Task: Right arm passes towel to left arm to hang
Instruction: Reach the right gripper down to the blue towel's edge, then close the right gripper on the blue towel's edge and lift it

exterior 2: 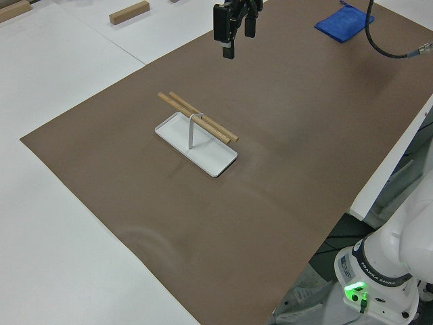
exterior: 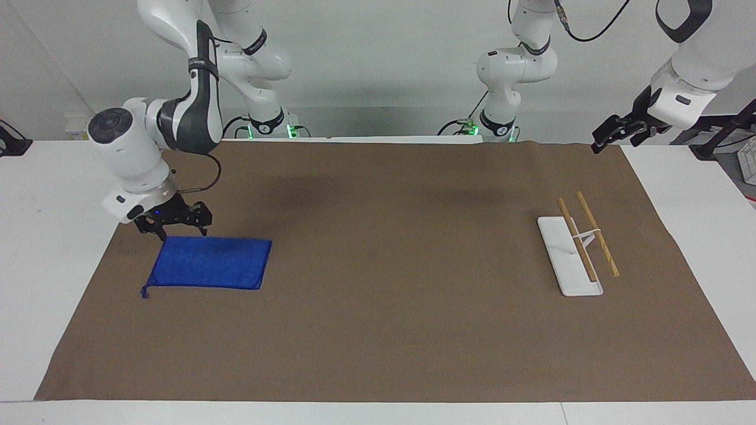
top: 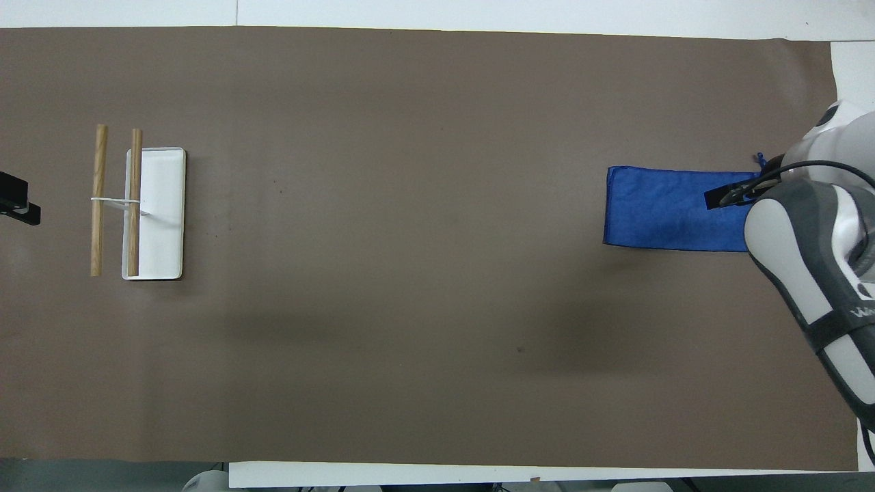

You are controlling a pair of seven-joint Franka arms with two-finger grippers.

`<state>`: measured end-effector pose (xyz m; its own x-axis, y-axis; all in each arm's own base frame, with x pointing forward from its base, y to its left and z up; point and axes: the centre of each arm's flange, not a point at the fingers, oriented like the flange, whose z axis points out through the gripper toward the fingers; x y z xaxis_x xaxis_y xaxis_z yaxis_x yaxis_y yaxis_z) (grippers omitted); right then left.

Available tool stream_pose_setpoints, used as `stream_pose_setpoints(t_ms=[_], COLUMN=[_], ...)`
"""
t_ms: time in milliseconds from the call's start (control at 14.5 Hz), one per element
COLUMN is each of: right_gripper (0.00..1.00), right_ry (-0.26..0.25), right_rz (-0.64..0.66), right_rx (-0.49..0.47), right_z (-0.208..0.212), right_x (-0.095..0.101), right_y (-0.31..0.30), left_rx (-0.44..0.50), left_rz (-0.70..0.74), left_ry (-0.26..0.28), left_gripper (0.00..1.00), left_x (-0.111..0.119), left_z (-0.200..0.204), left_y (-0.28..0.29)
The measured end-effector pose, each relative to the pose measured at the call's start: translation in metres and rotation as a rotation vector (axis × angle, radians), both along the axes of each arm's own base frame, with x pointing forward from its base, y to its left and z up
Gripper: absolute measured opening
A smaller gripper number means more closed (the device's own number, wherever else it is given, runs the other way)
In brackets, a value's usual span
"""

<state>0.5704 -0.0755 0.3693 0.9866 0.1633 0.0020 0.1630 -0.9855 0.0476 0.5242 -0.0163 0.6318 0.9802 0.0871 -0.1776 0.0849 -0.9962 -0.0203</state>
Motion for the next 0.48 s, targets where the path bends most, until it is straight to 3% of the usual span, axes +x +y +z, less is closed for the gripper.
stream_pose_setpoints(t_ms=[483], right_gripper=[0.95], right_ry=[0.000], right_rz=[0.004], right_rx=[0.005], right_z=[-0.066], right_x=[0.007], right_y=[-0.024], left_rx=[0.000], left_rz=[0.000], left_ry=[0.000], left_gripper=[1.00], left_x=[0.000], left_z=[0.000], left_y=[0.000])
